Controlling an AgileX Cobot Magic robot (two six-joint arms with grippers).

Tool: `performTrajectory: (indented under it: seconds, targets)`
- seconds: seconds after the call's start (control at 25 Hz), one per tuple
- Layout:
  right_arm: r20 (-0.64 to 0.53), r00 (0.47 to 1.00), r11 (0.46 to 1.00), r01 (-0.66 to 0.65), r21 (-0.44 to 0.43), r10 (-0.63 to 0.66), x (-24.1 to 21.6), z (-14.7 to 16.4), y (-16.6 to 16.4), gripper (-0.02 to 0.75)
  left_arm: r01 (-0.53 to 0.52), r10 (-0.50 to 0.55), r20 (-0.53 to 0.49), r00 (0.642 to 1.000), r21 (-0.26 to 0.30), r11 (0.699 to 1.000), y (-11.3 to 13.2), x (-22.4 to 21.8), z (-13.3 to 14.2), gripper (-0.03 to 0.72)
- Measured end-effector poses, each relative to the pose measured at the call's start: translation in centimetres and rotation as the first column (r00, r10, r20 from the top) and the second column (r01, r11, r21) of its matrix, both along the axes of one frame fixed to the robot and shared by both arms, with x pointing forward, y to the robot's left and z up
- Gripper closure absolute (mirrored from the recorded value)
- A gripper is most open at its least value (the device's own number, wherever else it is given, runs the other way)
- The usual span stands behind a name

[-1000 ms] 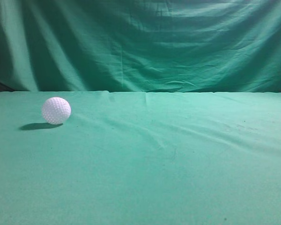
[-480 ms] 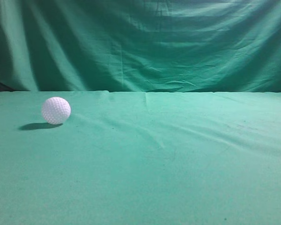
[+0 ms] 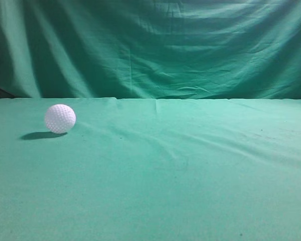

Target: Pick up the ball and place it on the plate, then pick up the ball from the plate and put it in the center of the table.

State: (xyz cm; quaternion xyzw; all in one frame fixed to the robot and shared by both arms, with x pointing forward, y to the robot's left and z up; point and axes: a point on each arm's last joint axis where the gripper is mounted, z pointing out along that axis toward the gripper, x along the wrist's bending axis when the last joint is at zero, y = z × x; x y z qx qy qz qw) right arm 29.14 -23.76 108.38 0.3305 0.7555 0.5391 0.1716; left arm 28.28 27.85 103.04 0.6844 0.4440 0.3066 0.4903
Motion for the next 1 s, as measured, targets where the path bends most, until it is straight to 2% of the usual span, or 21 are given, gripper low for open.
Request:
performTrajectory:
  seconds: [0.24,0.4,0.44,0.64,0.76,1.0]
  targets:
    - [0.057,0.970,0.971,0.237,0.023,-0.238,0.5,-0.3,-2.1,0.738,-0.003,0.003,0.004,1.000,0.010,1.000,0.1,0.0,0.0,0.641]
    - [0.116,0.899,0.907,0.417,0.064,-0.422,0.3,-2.4,-3.6,0.738,-0.003,0.003,0.004,1.000,0.010,1.000,0.1,0.0,0.0,0.641]
    - [0.116,0.899,0.907,0.417,0.064,-0.422,0.3,-2.4,-3.6,0.738,-0.003,0.003,0.004,1.000,0.010,1.000,0.1,0.0,0.0,0.641]
    - [0.145,0.780,0.793,0.594,0.139,-0.609,-0.5,-6.5,-4.9,0.738,-0.003,0.003,0.004,1.000,0.010,1.000,0.1,0.0,0.0,0.641]
    - [0.159,0.750,0.767,0.625,0.144,-0.642,-0.7,-8.1,-5.2,0.738,-0.003,0.003,0.004,1.000,0.010,1.000,0.1,0.0,0.0,0.641]
    - [0.116,0.748,0.757,0.648,0.087,-0.654,0.0,-12.1,-5.3,0.738,-0.003,0.003,0.005,1.000,0.012,1.000,0.1,0.0,0.0,0.641]
